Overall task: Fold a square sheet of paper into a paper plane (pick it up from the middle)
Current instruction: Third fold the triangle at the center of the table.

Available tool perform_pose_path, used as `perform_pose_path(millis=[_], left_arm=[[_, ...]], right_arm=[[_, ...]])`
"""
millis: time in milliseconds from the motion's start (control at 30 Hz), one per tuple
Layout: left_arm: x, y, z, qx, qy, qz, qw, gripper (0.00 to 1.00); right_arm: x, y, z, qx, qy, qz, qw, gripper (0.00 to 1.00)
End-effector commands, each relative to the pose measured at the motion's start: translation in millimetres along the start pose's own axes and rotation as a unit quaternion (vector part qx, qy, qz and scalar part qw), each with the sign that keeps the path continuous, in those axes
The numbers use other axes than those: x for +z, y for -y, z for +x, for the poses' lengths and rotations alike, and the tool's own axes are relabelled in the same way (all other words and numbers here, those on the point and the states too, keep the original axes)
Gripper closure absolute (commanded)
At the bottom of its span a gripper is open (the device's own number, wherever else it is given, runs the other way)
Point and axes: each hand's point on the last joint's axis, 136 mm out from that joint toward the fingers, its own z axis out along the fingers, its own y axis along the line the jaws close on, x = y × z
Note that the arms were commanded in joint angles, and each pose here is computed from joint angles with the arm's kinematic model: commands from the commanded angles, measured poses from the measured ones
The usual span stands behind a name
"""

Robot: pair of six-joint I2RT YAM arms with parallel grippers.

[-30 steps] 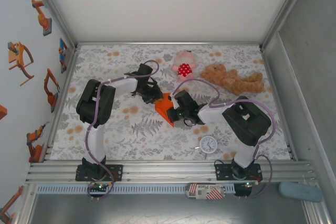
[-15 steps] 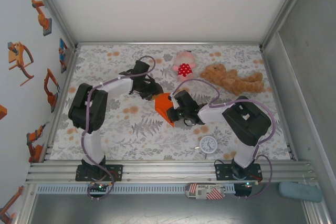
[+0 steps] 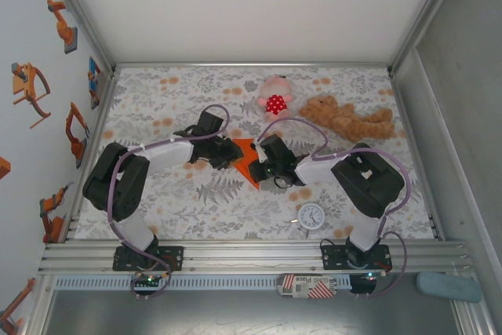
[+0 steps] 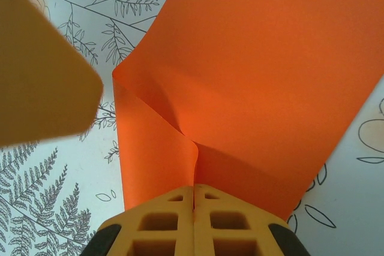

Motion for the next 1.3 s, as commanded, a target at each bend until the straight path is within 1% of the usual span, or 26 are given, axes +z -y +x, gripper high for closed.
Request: perform_pose_path(millis=[0, 167, 333, 767, 1267], left_arm=[[1.6, 13.4, -1.7, -0.015, 0.008, 0.026, 1.0, 0.81], [15.4, 10.9, 2.9, -0.017, -0.008, 0.014, 1.0, 0.86], [22.7, 1.7, 4.7, -0.024, -0.015, -0.005, 1.0, 0.88], [28.1, -12.6, 8.5, -0.032, -0.023, -0.031, 0.999, 0.88], [26.1, -24.1, 9.5, -0.031, -0.017, -0.055, 0.998, 0.89]], right_arm=[[6.2, 7.8, 8.0, 0.007, -0.017, 0.01, 1.0, 1.0], [6.3, 7.5, 7.6, 0.007, -0.017, 0.01, 1.0, 1.0], [6.1, 8.1, 8.5, 0.008, -0.018, 0.011, 1.0, 1.0], [7.0, 9.0, 9.5, 0.009, -0.02, 0.013, 1.0, 1.0], [7.4, 10.3, 11.7, 0.01, -0.023, 0.015, 1.0, 1.0]])
